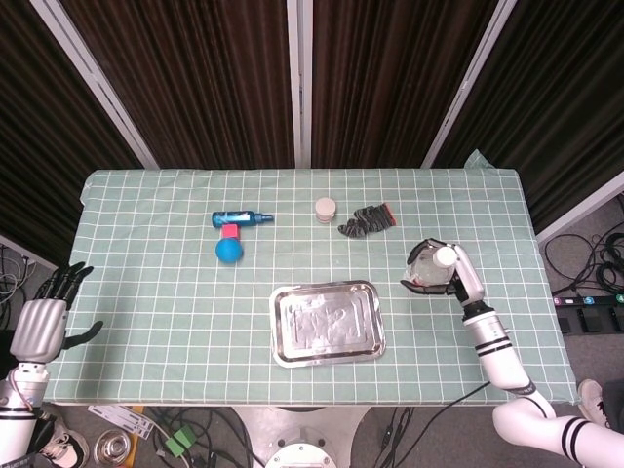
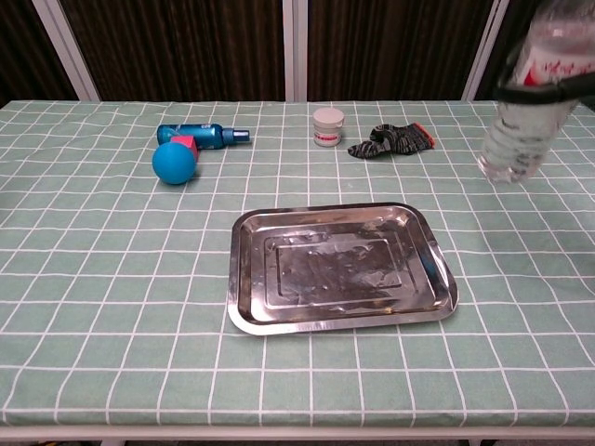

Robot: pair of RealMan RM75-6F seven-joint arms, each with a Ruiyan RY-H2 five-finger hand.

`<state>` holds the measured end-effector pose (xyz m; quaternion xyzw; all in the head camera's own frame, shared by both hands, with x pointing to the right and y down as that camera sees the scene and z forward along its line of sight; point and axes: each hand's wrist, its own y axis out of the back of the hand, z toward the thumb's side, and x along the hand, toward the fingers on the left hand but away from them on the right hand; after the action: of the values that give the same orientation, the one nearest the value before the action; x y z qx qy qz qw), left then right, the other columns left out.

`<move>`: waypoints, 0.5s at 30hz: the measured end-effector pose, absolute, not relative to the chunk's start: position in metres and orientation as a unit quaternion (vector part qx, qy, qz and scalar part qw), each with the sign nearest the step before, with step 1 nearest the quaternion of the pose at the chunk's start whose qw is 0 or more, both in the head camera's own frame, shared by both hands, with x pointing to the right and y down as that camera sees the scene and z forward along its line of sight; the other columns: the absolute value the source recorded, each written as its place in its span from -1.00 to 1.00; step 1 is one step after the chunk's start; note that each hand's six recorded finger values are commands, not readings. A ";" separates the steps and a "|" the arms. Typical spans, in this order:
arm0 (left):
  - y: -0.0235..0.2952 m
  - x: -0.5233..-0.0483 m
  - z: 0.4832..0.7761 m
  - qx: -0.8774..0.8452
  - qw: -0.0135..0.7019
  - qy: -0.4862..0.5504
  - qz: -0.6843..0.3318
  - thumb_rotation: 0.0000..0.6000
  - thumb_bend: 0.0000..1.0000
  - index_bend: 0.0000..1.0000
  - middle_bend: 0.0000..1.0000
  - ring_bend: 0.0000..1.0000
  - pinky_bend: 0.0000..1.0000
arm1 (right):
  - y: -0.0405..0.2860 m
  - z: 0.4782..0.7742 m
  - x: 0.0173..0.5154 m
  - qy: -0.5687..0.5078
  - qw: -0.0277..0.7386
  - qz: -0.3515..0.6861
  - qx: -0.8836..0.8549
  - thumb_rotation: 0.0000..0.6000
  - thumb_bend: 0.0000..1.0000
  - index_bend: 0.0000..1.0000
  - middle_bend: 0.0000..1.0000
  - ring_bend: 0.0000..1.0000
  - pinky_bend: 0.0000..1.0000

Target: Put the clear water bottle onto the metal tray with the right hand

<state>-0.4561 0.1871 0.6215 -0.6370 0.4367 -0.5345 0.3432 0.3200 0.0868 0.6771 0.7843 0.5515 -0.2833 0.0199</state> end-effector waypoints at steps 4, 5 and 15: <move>0.186 -0.456 0.621 -0.637 0.345 0.435 -0.535 1.00 -0.53 -0.68 -0.64 -0.83 -0.62 | 0.086 0.701 0.347 0.548 0.016 -0.334 0.767 1.00 -0.90 0.44 0.14 -0.24 -0.16; 0.185 -0.454 0.620 -0.638 0.346 0.435 -0.534 1.00 -0.53 -0.68 -0.64 -0.83 -0.62 | 0.082 0.699 0.349 0.548 0.006 -0.333 0.768 1.00 -0.90 0.44 0.14 -0.24 -0.16; 0.183 -0.450 0.625 -0.641 0.344 0.434 -0.531 1.00 -0.53 -0.68 -0.64 -0.83 -0.62 | 0.073 0.616 0.270 0.540 -0.010 -0.176 0.823 1.00 -0.90 0.44 0.14 -0.24 -0.16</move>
<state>-0.4503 0.1832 0.6246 -0.6412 0.4339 -0.5314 0.3438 0.2697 0.0728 0.6158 0.8229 0.5402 -0.1756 -0.0099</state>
